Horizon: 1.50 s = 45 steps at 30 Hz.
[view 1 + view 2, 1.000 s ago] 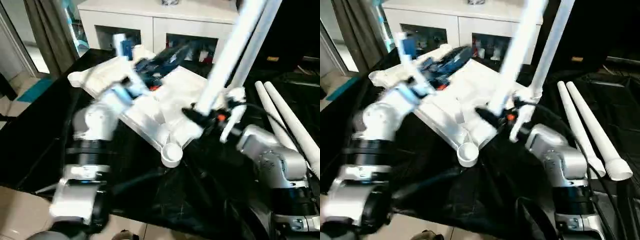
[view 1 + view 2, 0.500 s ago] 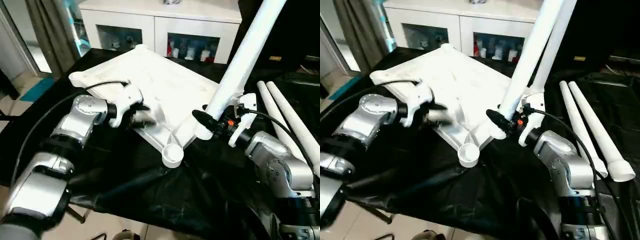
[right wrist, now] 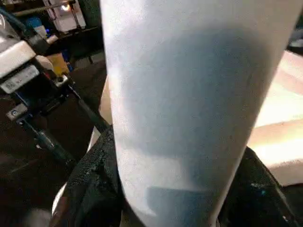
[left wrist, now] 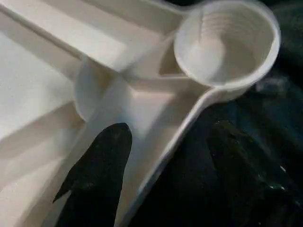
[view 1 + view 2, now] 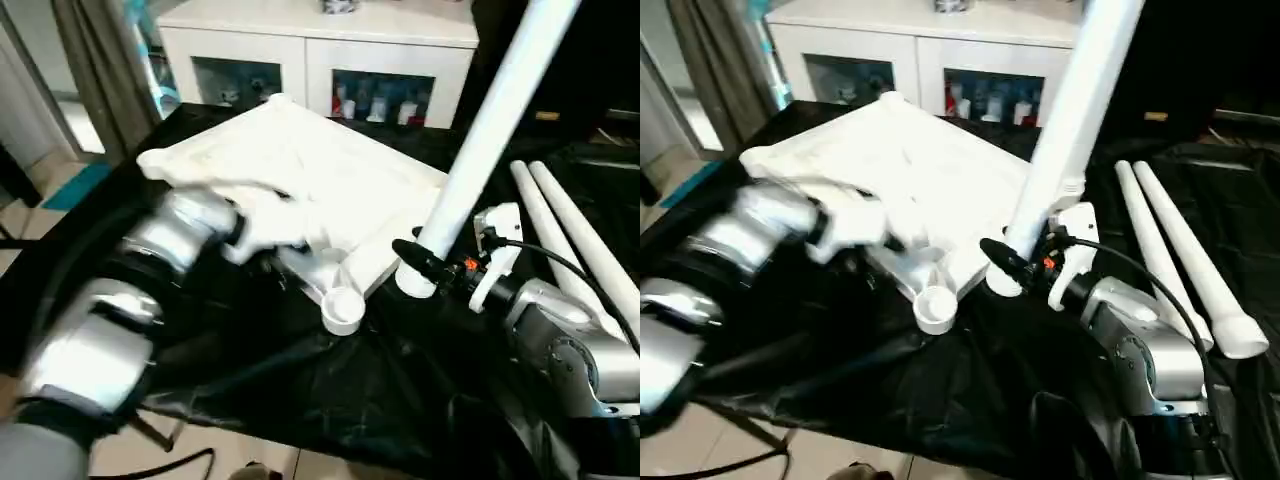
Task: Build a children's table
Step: Rotate table base
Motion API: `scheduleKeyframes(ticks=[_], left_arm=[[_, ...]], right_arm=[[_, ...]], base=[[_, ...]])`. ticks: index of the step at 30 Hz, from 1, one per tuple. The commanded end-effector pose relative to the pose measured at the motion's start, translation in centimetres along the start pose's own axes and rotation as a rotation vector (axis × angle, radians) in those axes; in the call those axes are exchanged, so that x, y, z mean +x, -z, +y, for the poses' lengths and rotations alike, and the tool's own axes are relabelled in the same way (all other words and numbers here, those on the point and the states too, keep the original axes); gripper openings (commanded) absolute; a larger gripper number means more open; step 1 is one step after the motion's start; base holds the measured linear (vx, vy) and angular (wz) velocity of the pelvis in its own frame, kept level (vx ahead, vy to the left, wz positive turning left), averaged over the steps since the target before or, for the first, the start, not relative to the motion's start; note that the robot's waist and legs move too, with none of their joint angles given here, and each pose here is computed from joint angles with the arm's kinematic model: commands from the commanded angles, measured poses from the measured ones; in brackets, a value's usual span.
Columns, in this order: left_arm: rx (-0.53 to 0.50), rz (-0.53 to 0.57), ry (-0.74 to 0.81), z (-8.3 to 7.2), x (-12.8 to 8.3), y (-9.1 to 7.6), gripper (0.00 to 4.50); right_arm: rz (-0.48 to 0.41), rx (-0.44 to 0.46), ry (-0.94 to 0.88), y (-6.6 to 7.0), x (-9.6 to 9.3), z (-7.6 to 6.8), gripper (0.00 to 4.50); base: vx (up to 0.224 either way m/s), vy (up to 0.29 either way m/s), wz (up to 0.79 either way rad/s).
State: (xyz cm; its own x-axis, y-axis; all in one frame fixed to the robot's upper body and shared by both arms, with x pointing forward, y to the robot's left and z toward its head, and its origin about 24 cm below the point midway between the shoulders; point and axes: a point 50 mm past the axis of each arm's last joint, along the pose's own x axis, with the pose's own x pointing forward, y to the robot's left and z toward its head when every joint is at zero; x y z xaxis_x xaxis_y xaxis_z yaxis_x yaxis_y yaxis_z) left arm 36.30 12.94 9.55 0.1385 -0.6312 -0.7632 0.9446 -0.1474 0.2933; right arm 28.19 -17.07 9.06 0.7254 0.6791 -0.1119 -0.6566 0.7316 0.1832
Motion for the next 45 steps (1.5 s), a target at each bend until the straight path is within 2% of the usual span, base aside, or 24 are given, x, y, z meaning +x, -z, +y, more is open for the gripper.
scheduleKeyframes(ticks=[1, 3, 6, 12, 16, 17, 20, 26, 31, 34, 39, 45], left_arm=[[0.035, 0.064, -0.025, 0.3, 0.0, 0.1, 2.97], [0.021, 0.074, -0.070, 0.6, 0.3, 0.2, 2.69], [-0.004, 0.072, -0.136, 1.0, 0.4, 0.2, 2.48], [0.035, 0.129, -0.133, 0.9, 0.4, 0.6, 2.01], [0.039, 0.129, -0.079, 0.7, 0.7, 0.4, 1.67], [0.042, 0.132, -0.070, 0.7, 0.7, 0.4, 1.44], [0.050, 0.142, -0.034, 0.4, 1.0, 0.4, 1.38], [0.068, 0.220, 0.018, 0.0, 1.4, 0.9, 0.81], [0.081, 0.268, 0.059, -0.4, 1.6, 1.4, 0.57], [0.069, 0.275, 0.135, -1.1, 1.9, 1.5, 0.44], [-0.023, 0.258, 0.228, -1.9, 2.5, 1.6, 0.27], [-0.238, 0.049, 0.174, -1.5, 3.6, 0.1, 0.11]], right_arm=[[-0.021, -0.041, -0.024, -0.7, -0.1, 0.4, 1.95], [-0.017, -0.043, -0.022, -0.6, -0.1, 0.4, 1.95], [-0.010, -0.048, -0.018, -0.5, -0.3, 0.5, 1.95], [0.017, -0.057, -0.025, 0.2, -0.7, 0.8, 1.95], [0.045, -0.062, -0.038, 0.5, -0.8, 0.8, 1.95], [0.052, -0.067, -0.038, 0.6, -0.8, 0.8, 1.95], [0.065, -0.076, -0.034, 0.8, -0.8, 0.7, 1.95], [0.080, -0.087, -0.024, 1.1, -0.9, 0.8, 1.95], [0.084, -0.088, -0.020, 1.2, -0.9, 0.8, 1.95], [0.090, -0.093, -0.017, 1.3, -1.0, 0.7, 1.95], [0.094, -0.099, -0.006, 1.3, -1.1, 0.4, 1.95], [0.070, -0.079, 0.041, 0.9, -1.2, -0.2, 1.95]], base=[[0.000, 0.000, 0.00], [0.000, 0.000, 0.00], [0.000, 0.000, 0.00], [0.000, 0.000, 0.00], [0.000, 0.000, 0.00], [0.000, 0.000, 0.00], [0.000, 0.000, 0.00], [0.000, 0.000, 0.00], [0.000, 0.000, 0.00], [0.000, 0.000, 0.00], [0.000, 0.000, 0.00], [0.000, 0.000, 0.00]])
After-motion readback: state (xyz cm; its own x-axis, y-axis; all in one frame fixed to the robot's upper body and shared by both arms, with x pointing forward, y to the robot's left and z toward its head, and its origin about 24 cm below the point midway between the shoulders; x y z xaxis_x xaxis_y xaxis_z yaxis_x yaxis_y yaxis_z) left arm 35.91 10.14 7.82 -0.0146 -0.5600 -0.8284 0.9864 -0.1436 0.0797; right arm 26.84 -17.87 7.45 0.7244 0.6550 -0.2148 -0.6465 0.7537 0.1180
